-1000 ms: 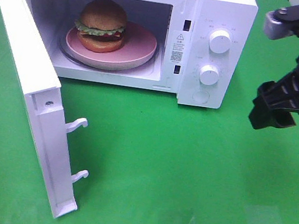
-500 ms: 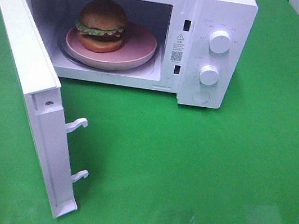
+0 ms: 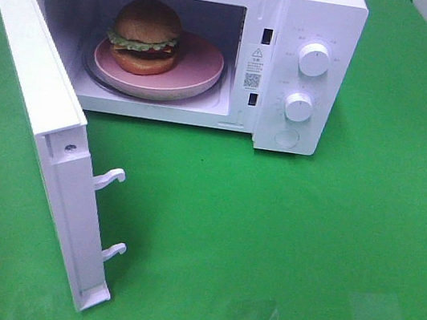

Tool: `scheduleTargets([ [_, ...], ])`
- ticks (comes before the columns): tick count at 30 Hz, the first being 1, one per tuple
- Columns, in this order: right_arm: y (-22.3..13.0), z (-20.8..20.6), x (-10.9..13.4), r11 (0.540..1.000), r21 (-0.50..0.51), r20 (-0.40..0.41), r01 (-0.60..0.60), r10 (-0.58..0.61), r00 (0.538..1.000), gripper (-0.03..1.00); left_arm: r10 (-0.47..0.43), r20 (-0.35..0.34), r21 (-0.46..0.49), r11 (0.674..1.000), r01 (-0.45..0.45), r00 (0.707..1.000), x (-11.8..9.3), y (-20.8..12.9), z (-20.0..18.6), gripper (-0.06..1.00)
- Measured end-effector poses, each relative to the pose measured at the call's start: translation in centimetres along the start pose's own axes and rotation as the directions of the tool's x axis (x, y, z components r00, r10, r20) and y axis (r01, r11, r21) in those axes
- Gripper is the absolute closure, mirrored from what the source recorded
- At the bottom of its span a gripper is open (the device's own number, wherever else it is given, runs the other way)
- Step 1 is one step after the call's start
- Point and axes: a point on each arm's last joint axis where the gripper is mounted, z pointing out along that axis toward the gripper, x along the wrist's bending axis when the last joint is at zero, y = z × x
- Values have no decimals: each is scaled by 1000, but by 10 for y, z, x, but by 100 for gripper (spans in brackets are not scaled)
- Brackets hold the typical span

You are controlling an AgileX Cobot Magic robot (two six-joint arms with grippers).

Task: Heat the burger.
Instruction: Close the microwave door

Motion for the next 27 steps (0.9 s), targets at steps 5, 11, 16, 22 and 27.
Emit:
scheduleTargets([
  [5,-21,-17,-5,995,-98,12,-26,27,1000,20,0,0,0,1000,0,1000,0,0,0,-3],
  [11,-42,-44,-11,956,-275,37,-103,118,992,20,0,0,0,1000,0,1000,0,0,0,-3],
  [16,-53,-48,-11,934,-338,46,-117,140,989,20,0,0,0,1000,0,1000,0,0,0,-3],
  [22,-70,-48,-11,899,-416,54,-136,174,983,20,0,0,0,1000,0,1000,0,0,0,-3],
  [27,-78,-56,-10,863,-484,60,-143,196,979,20,0,0,0,1000,0,1000,0,0,0,-3],
])
